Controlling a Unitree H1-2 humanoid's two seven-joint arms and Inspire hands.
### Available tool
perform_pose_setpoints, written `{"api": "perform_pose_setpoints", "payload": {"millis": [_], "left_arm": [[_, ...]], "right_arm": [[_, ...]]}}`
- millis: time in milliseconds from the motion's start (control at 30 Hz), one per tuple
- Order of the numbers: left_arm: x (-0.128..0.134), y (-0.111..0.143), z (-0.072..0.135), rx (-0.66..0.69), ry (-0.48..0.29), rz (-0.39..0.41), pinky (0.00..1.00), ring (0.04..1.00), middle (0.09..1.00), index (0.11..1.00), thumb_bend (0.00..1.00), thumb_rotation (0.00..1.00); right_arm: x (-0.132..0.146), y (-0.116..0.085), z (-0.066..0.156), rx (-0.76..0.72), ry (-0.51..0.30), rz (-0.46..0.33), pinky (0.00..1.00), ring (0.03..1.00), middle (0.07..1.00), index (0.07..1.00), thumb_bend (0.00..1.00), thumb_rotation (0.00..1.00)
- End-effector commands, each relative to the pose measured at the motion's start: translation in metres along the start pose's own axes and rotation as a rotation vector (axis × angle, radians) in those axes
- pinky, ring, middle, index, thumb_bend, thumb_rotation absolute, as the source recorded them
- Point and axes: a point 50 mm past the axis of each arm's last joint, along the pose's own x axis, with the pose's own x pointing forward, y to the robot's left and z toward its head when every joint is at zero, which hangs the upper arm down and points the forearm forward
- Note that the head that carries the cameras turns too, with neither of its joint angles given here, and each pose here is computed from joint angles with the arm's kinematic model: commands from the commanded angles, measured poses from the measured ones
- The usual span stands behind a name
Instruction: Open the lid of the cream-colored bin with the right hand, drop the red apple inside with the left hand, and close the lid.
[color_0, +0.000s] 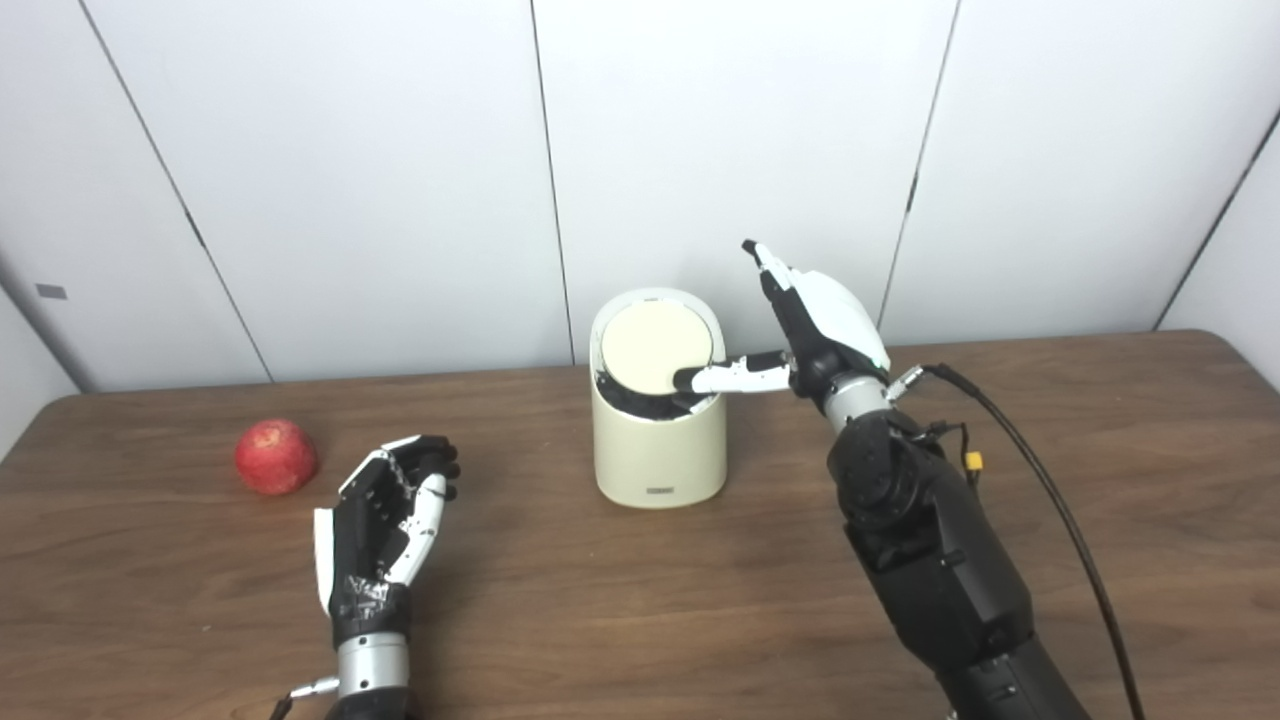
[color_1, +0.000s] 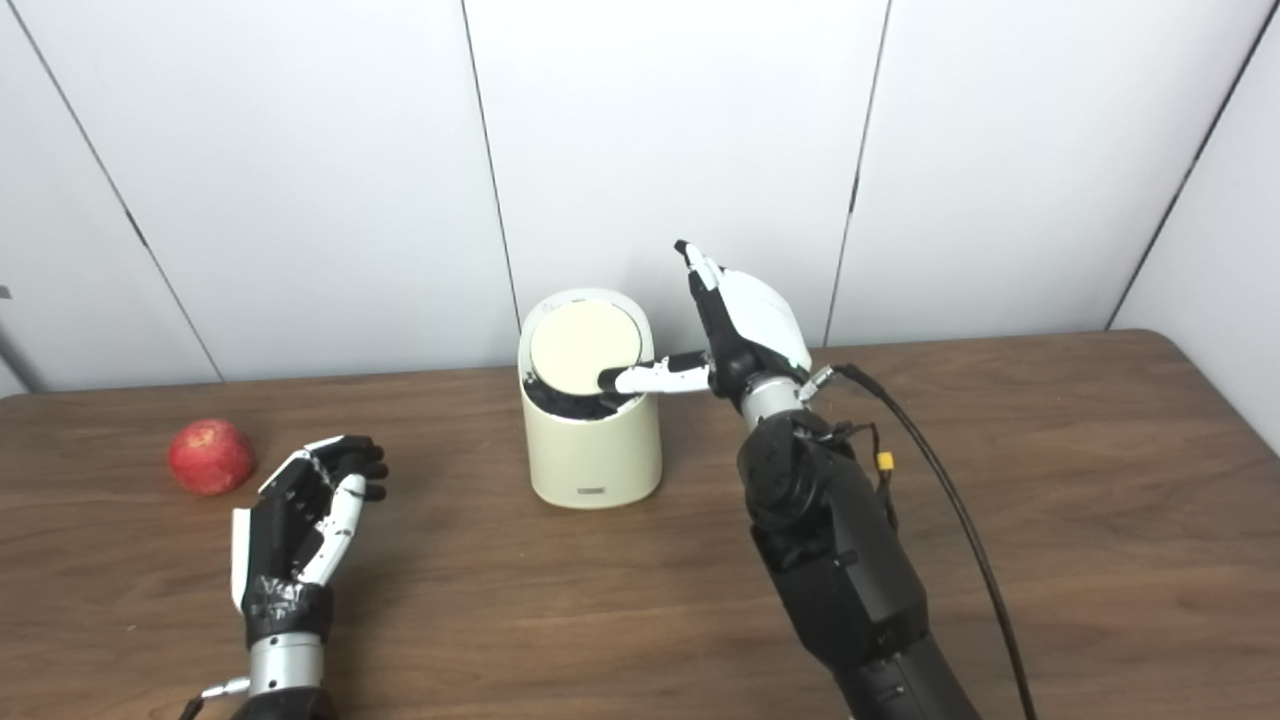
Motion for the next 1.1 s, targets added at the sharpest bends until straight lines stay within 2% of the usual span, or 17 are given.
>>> {"api": "perform_pose_setpoints", "payload": {"millis": [0,133,267,367,633,1067], "left_arm": [[-0.004,-0.007,-0.005,-0.004,0.013,-0.007,0.55,0.597,0.615,0.597,0.29,0.32],[-0.004,-0.007,-0.005,-0.007,0.013,-0.010,0.55,0.604,0.621,0.602,0.29,0.33],[-0.004,-0.008,-0.004,-0.006,0.020,-0.007,0.55,0.606,0.621,0.601,0.29,0.31],[-0.004,-0.008,-0.004,-0.009,0.023,-0.006,0.56,0.611,0.623,0.602,0.29,0.32],[-0.003,-0.008,-0.004,-0.005,0.019,-0.011,0.55,0.606,0.620,0.601,0.29,0.33],[-0.005,-0.012,-0.003,-0.006,0.027,-0.007,0.55,0.602,0.616,0.598,0.28,0.31]], "right_arm": [[0.007,-0.018,0.017,-0.026,-0.051,-0.078,0.94,0.978,0.974,0.977,1.00,0.49],[0.007,-0.017,0.022,-0.029,-0.062,-0.075,0.96,0.990,0.984,0.983,1.00,0.54],[0.008,-0.019,0.027,-0.004,-0.069,-0.070,0.98,1.000,0.997,0.991,0.99,0.54],[0.009,-0.021,0.030,-0.014,-0.073,-0.067,0.97,1.000,0.998,0.989,0.99,0.59],[0.010,-0.024,0.032,-0.012,-0.072,-0.076,0.95,0.988,0.989,0.974,0.98,0.63],[0.014,-0.024,0.038,-0.033,-0.070,-0.075,0.95,0.987,0.984,0.980,0.96,0.65]]}}
